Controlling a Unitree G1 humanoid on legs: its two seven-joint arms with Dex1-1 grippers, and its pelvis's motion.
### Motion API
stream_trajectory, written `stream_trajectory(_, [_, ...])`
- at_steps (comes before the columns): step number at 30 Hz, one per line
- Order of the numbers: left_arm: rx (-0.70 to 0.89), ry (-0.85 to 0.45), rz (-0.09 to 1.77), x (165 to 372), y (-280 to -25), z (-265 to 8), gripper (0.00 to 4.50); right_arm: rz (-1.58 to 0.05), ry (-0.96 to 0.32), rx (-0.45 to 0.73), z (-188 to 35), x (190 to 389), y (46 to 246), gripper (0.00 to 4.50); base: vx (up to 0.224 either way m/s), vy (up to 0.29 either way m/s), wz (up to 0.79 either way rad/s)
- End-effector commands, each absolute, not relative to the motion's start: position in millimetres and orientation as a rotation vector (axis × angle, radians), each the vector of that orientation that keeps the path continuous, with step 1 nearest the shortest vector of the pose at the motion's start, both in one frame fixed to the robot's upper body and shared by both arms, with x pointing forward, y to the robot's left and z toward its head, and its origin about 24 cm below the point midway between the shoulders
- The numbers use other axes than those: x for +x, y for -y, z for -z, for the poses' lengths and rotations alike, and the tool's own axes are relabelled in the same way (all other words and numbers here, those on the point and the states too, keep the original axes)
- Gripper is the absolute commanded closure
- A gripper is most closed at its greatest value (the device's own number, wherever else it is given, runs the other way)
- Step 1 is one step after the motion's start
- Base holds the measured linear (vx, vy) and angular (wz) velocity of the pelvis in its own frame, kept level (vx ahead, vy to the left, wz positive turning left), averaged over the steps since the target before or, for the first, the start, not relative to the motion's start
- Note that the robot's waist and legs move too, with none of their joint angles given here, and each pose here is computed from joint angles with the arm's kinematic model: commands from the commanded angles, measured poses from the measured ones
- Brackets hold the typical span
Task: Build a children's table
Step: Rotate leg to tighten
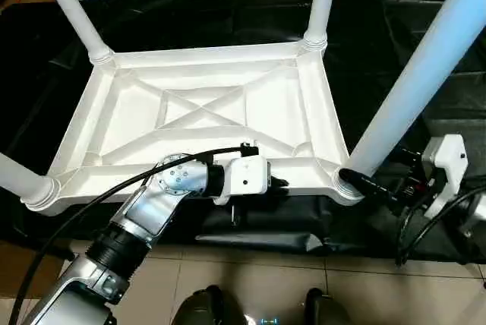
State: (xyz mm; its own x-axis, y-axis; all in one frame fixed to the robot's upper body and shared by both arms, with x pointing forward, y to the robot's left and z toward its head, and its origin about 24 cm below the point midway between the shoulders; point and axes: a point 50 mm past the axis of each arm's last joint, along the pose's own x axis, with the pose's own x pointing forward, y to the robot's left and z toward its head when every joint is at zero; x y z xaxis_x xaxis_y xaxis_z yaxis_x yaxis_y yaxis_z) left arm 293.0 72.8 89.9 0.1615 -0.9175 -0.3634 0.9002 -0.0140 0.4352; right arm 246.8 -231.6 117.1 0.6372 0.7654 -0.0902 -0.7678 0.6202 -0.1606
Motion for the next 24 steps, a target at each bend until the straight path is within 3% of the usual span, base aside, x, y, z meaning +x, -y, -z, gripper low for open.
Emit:
stream_trajectory(1, [0.676,-0.009,1.494,285,-73,-81,4.50,-0.896,-0.031,-0.184,-115,246.9,232.4,1.26,0.000,0.000,0.00])
stream_trajectory(6, [0.675,-0.019,1.491,284,-74,-79,4.50,-0.881,-0.037,-0.186,-112,247.2,233.6,1.70,0.000,0.000,0.00])
stream_trajectory(11, [0.684,-0.059,1.466,287,-72,-75,4.50,-0.735,-0.066,-0.191,-98,251.8,233.3,2.16,0.000,0.000,0.00])
stream_trajectory(18, [0.736,-0.111,1.324,305,-52,-76,4.50,-0.298,-0.102,-0.134,-76,281.2,225.3,2.55,-0.008,0.000,-0.01])
stream_trajectory(21, [0.718,-0.101,1.217,318,-33,-85,4.50,0.018,-0.073,-0.067,-73,299.9,221.7,2.59,-0.058,0.004,-0.05])
stream_trajectory(24, [0.708,-0.091,1.164,322,-26,-90,4.50,0.115,-0.051,-0.039,-72,305.3,217.9,2.59,-0.019,0.002,-0.02])
